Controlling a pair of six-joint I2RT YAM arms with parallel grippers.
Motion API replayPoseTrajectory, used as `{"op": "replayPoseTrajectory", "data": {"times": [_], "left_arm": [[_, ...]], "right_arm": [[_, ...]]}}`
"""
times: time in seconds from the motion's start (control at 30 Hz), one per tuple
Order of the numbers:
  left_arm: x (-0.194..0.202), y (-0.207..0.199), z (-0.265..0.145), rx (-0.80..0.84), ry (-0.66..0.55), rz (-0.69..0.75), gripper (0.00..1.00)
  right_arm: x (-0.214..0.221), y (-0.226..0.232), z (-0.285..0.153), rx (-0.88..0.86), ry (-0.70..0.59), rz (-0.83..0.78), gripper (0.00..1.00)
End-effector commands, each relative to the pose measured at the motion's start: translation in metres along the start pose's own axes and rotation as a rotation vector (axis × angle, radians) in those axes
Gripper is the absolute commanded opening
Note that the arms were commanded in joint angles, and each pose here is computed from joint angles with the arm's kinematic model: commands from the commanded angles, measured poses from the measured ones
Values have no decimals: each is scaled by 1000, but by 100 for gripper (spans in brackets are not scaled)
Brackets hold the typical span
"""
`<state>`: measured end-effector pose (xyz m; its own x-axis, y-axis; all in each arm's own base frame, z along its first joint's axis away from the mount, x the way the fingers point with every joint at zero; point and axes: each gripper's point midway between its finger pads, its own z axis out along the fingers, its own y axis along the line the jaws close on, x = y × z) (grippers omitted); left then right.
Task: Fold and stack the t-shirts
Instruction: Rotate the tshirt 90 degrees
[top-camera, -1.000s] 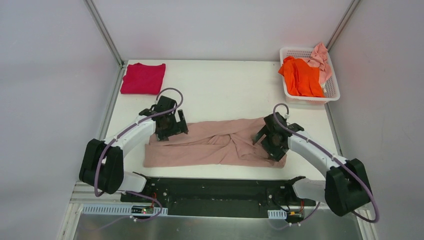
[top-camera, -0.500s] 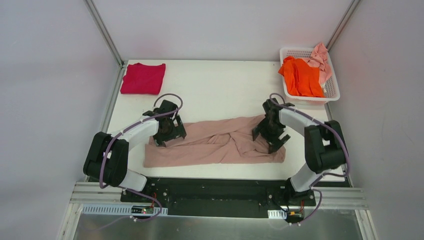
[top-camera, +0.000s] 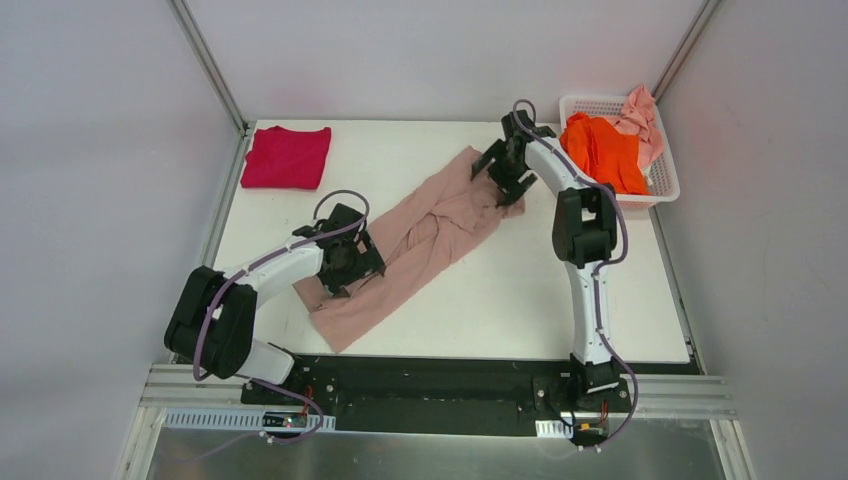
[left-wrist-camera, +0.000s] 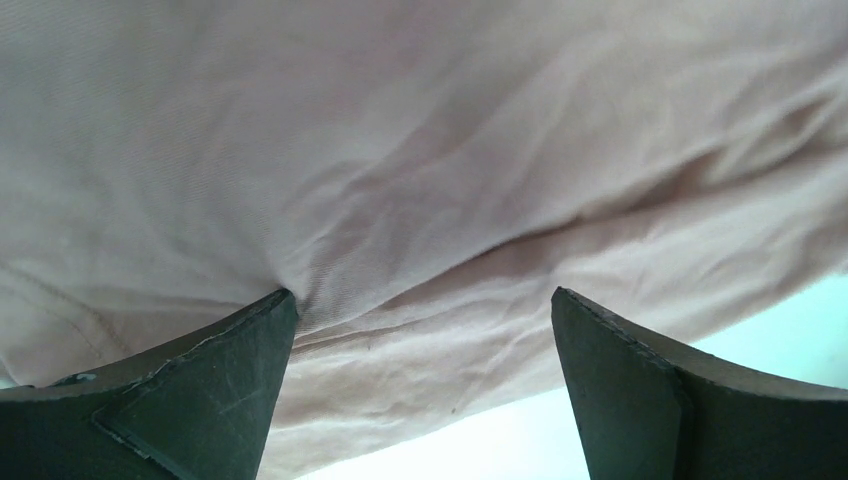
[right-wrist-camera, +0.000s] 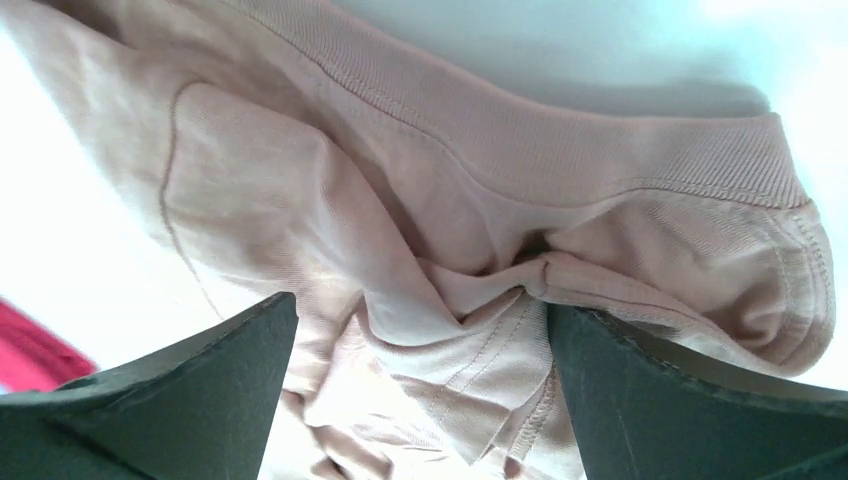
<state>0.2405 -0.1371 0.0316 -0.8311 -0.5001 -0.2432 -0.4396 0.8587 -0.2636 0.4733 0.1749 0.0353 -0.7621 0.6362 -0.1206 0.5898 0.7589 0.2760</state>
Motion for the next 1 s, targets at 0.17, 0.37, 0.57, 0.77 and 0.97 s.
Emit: {"op": "replayPoseTrajectory", "data": {"times": [0.17,0.37,0.57,0.77,0.97], "left_arm": [[39,-88,4,194,105,85,99],[73,-110,7,226,159,105,99],[109,-143,6,292,214,103,99],[122,-160,-12,345,182,154,99],[93,-158,-49,370,37,204,99]], "right_arm": [[-34,126,54,-432,40,40,100],[-49,159,71,-553,-14,129,100],[-60,183,84,-632,-99,204,100],[-78,200,50,-675,-208,150,100],[-99,208,-64,-685,-409,-57,100]]}}
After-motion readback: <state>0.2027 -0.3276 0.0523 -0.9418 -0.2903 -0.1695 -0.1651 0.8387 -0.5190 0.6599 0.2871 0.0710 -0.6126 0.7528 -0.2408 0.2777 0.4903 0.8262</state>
